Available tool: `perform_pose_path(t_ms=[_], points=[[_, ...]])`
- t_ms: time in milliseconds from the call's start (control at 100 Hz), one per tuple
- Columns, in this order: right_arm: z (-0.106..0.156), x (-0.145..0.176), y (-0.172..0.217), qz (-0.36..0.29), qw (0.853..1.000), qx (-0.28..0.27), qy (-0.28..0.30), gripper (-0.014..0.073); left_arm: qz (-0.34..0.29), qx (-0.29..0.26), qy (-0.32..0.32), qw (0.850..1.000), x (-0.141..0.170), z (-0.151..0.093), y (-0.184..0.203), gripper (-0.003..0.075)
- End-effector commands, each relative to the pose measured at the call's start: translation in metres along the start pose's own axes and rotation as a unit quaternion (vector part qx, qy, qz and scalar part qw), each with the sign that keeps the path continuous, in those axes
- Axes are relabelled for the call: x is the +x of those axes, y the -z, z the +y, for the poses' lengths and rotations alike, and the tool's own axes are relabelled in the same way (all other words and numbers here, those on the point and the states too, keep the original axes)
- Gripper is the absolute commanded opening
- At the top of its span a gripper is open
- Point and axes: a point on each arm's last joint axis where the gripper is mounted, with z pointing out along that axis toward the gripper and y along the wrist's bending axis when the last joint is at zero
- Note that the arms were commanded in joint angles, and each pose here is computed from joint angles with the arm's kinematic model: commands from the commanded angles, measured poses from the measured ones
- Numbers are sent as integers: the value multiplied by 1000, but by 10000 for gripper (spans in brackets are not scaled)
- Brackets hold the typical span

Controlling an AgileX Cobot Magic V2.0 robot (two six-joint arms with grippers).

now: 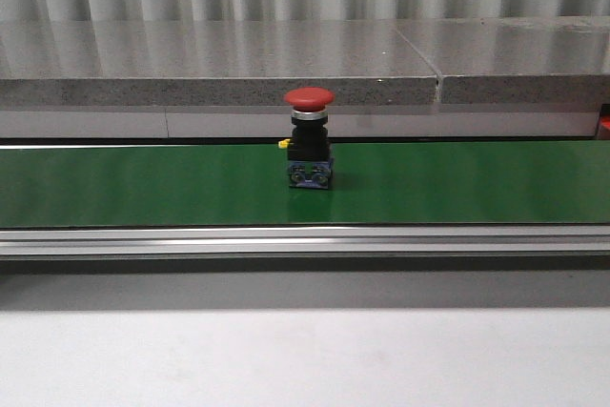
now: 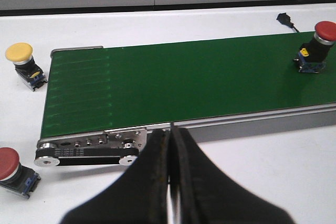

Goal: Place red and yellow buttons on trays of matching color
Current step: 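Lower the yellow button into the yellow tray and open the right gripper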

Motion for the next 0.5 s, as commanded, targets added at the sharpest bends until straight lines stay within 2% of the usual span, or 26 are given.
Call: perform_pose_path(t_ms=[0,490], points=[[-5,-8,4,-44,999,0,-8,237,-45,6,2,999,-13,-1,4,-20],[-11,-14,-55,12,1000,12,-23,238,-45,6,2,999,-13,-1,4,-20]])
